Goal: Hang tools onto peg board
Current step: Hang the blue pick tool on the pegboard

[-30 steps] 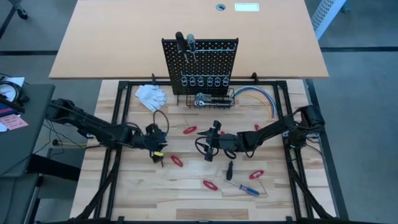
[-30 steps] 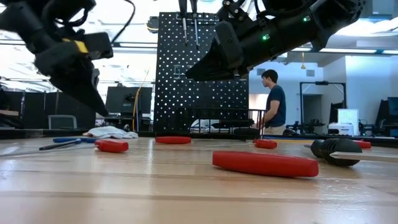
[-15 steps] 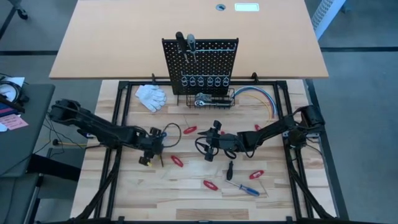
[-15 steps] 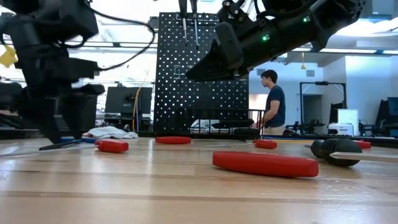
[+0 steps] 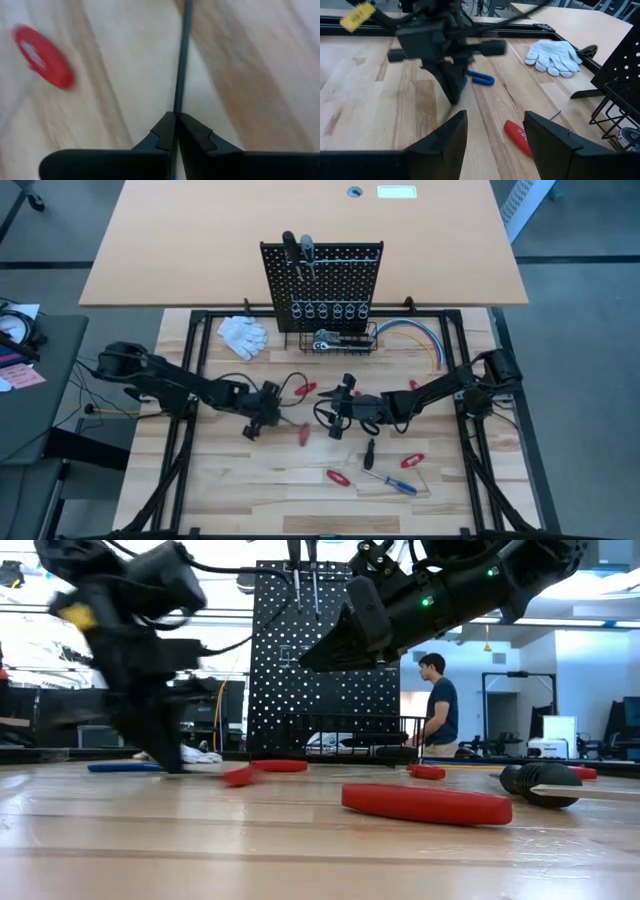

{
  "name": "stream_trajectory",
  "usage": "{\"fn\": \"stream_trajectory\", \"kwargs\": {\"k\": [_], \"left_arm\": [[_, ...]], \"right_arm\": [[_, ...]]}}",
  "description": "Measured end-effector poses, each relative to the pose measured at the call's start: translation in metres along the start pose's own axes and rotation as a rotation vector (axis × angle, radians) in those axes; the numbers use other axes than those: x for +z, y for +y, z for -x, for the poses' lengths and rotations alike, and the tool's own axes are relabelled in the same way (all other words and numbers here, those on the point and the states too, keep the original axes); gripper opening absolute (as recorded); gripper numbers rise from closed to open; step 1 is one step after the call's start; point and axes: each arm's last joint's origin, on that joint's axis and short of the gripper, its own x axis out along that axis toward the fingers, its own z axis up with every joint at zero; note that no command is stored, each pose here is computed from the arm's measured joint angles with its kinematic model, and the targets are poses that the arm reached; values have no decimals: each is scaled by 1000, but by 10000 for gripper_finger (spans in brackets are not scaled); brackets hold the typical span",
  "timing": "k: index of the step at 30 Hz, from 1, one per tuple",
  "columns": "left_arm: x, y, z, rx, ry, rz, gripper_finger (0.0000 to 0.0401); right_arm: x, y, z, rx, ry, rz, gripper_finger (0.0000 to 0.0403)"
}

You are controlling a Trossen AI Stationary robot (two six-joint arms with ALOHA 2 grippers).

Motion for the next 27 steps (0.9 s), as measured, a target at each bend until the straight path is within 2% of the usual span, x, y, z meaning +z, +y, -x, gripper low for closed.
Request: {"fn": "stream_trajectory", "kwargs": {"k": [4, 9, 15, 19, 24, 27], "left_arm": [[7, 14, -12, 44, -58, -1, 9], [28, 32, -20, 73, -86, 9, 4], [52, 42, -16, 121, -113, 13, 0], [54, 43, -9, 150, -101, 27, 1], [53, 43, -10, 147, -97, 39, 1], [53, 42, -10, 144, -93, 46, 1]], "right_arm": [[0, 0, 0, 0, 0, 0, 202], [0, 0, 0, -1, 0, 0, 202], [-4, -3, -1, -10, 44, -6, 202], [-10, -12, -5, -26, 106, -73, 202], [-14, -21, -9, 80, 165, -157, 202], [-17, -23, -10, 85, 200, -153, 202]]}}
